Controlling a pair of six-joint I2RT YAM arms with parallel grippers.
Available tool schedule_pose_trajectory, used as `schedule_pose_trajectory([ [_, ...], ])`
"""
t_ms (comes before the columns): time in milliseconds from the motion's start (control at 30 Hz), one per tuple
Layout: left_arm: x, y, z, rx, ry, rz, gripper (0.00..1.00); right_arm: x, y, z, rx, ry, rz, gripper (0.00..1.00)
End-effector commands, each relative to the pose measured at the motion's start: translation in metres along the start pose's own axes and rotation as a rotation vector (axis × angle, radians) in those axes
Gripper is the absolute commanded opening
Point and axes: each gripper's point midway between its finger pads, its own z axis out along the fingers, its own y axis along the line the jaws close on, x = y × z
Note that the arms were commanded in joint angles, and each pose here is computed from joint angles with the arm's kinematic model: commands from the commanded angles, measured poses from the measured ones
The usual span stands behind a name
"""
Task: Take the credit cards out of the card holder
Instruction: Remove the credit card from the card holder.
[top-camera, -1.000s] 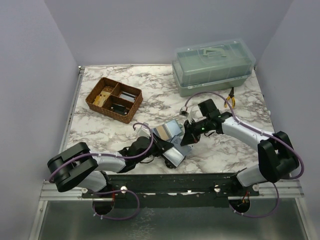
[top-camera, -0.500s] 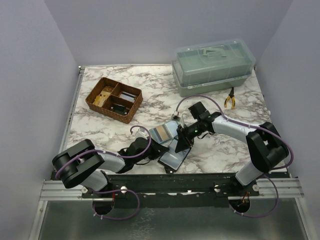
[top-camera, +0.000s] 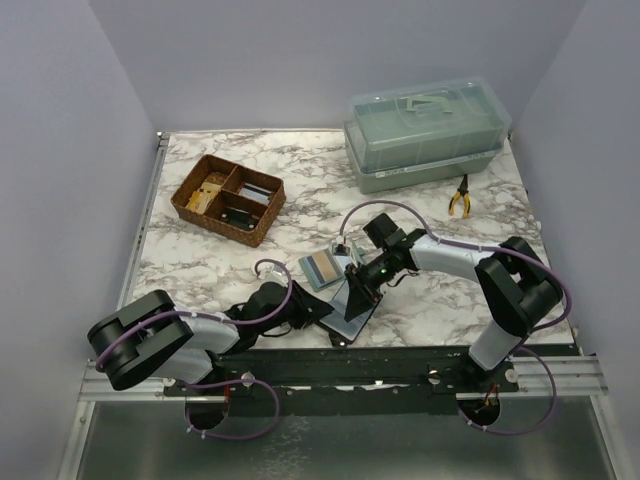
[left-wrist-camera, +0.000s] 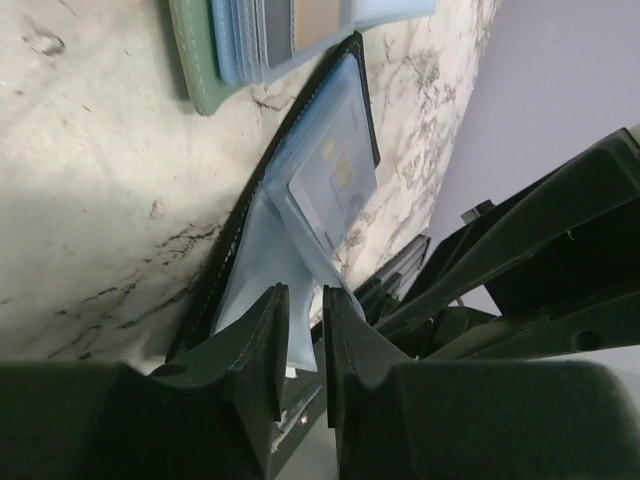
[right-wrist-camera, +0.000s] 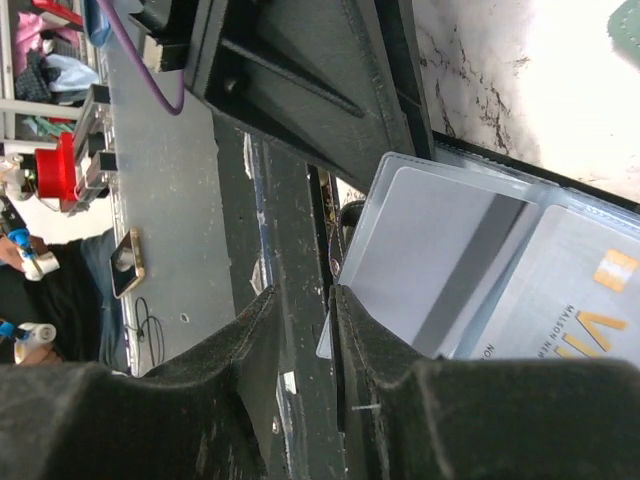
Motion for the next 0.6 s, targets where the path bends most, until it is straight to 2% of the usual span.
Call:
schedule_pose_trajectory([
  [0, 0.011, -0.007, -0.003, 0.018, 0.068, -0.031, 0.27, -0.006, -0.007, 0.003, 0.040, 0.019, -0.013, 0.33],
  [233, 0.025, 0.004, -0.004, -0.026, 0.144, -0.073, 0.32, -0.008, -0.008, 0.001, 0.063, 0.007, -0.037, 0.41],
  [367, 0.029, -0.005, -0.011, 0.009, 0.161, -0.065, 0.46, -0.001, -0.013, 0.004, 0.057, 0.031, -0.002, 0.41],
  [567, 0.025, -0.012, -0.016, 0.025, 0.136, -0.067, 0.55, 0.000, -0.017, 0.006, 0.060, 0.037, 0.026, 0.40],
])
